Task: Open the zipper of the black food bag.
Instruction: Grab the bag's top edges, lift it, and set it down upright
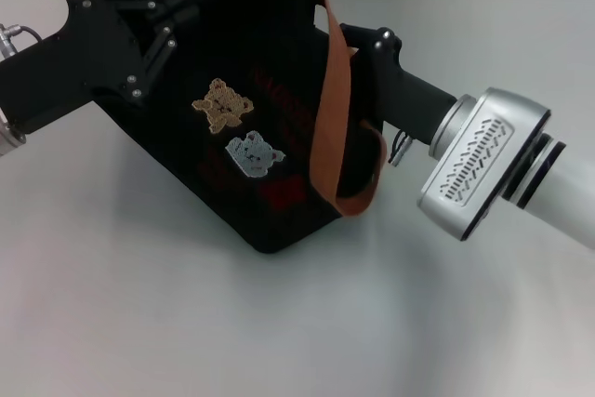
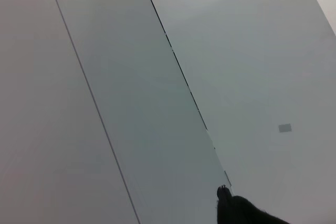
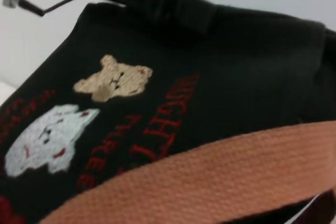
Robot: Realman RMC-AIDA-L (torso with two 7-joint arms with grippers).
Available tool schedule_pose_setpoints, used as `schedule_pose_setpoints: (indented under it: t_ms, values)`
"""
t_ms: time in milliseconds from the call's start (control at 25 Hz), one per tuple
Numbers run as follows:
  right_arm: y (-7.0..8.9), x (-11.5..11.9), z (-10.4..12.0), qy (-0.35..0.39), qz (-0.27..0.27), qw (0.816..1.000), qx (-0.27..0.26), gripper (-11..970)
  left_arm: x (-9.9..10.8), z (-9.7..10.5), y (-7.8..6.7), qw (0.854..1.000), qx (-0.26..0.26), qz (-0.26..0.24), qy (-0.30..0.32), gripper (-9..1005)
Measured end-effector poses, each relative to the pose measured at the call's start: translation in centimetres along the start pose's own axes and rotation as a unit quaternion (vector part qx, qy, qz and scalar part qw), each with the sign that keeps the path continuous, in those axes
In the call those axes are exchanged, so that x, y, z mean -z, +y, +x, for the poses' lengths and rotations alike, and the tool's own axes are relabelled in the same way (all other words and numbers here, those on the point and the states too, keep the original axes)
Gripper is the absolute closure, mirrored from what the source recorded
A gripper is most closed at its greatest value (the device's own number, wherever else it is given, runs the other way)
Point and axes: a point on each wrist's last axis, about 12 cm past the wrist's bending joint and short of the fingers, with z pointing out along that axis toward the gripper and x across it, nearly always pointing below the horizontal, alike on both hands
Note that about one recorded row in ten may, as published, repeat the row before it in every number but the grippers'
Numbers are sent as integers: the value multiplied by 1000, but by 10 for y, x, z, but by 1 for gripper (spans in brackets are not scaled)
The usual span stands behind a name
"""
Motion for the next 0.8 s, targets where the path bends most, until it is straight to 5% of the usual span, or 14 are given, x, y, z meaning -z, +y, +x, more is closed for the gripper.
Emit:
schedule_pose_setpoints:
  t_ms: [800]
  values:
    - [12,-7,-8,6,17,998,53,619,-4,-1,0,1000,-1,6,-4,932]
